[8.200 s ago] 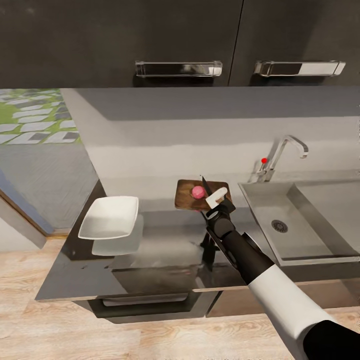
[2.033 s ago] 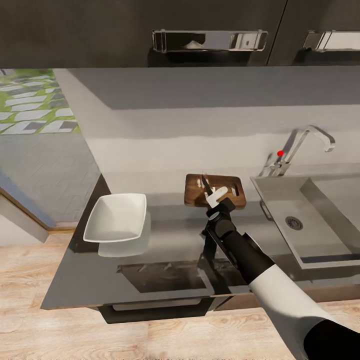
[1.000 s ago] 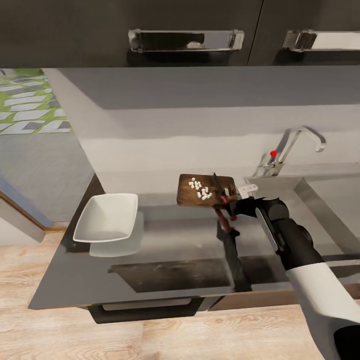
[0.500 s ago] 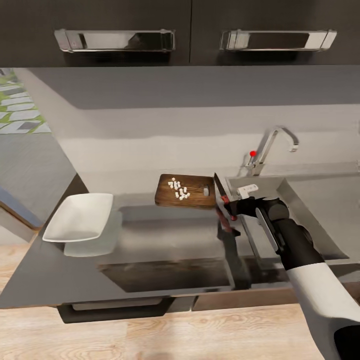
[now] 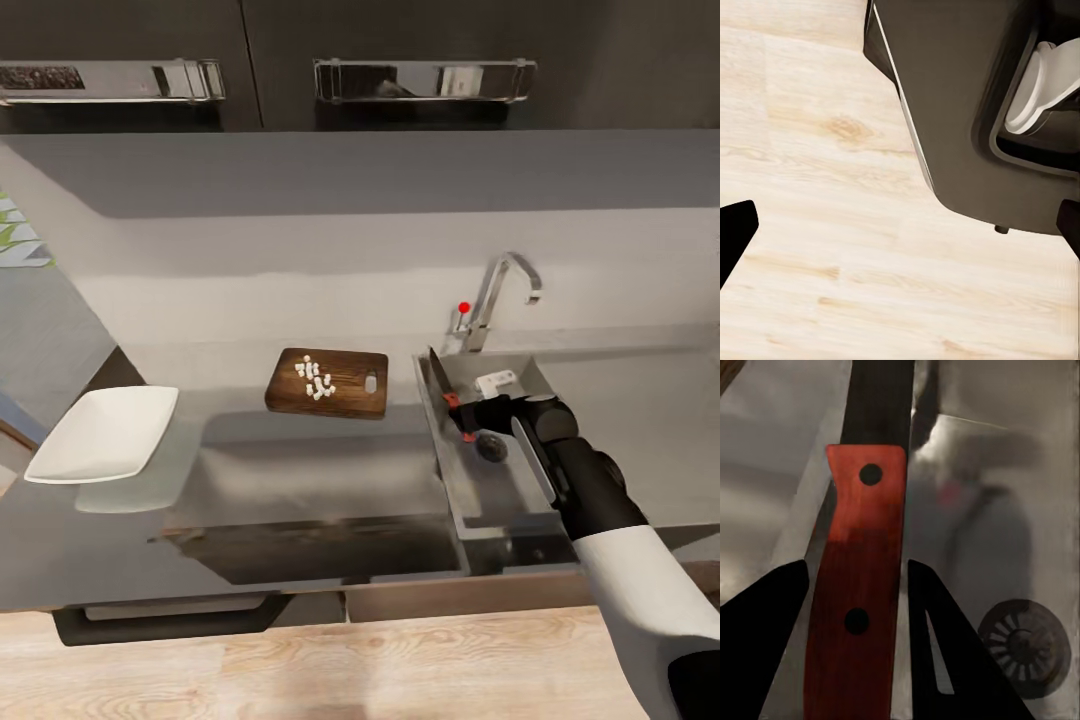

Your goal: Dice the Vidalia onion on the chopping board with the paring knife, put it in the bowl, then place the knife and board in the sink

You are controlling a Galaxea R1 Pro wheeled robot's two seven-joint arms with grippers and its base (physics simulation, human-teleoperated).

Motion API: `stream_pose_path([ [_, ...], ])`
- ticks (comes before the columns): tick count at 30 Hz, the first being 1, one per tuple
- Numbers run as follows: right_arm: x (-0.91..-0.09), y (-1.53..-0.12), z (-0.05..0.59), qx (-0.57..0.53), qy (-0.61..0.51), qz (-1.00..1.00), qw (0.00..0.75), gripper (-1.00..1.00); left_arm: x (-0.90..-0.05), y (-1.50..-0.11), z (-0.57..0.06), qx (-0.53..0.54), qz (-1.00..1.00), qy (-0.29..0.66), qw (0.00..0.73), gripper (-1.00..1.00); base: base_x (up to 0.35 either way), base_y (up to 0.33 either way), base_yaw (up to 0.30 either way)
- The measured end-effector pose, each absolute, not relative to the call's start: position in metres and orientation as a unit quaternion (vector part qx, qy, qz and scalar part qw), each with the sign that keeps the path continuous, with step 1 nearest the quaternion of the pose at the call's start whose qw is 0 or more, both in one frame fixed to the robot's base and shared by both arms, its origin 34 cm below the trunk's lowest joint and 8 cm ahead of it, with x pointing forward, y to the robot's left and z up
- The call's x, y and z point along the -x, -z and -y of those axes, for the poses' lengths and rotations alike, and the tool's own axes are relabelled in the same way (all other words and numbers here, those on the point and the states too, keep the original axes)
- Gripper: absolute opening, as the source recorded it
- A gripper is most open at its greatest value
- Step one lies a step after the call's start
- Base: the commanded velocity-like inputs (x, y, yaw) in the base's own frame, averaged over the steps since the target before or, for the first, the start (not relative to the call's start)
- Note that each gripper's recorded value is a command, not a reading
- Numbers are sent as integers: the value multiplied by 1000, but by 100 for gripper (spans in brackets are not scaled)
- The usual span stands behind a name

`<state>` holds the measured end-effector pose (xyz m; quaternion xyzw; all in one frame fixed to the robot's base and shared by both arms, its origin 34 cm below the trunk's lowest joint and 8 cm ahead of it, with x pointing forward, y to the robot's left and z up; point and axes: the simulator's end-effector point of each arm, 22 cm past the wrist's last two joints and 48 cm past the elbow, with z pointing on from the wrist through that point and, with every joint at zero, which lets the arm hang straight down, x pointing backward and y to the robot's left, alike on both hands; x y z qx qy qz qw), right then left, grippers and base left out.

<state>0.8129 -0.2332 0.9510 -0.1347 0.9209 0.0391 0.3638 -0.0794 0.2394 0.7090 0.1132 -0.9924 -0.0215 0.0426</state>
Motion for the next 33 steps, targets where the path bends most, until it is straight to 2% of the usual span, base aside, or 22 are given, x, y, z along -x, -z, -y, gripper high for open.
stream_pose_path([
  [7,-802,-919,241,127,-39,-935,330,-100,79,-709,-240,-113,992,22,43,100,0,-239,0],
  [27,-771,-807,272,107,-18,-949,296,-100,79,-709,-241,-113,992,22,42,100,0,-4,0],
  [28,-769,-804,273,107,-18,-949,295,100,79,-709,-241,-113,992,22,42,100,0,0,0],
  [33,-770,-804,275,105,-17,-949,296,100,80,-709,-241,-113,992,22,43,100,0,0,0],
])
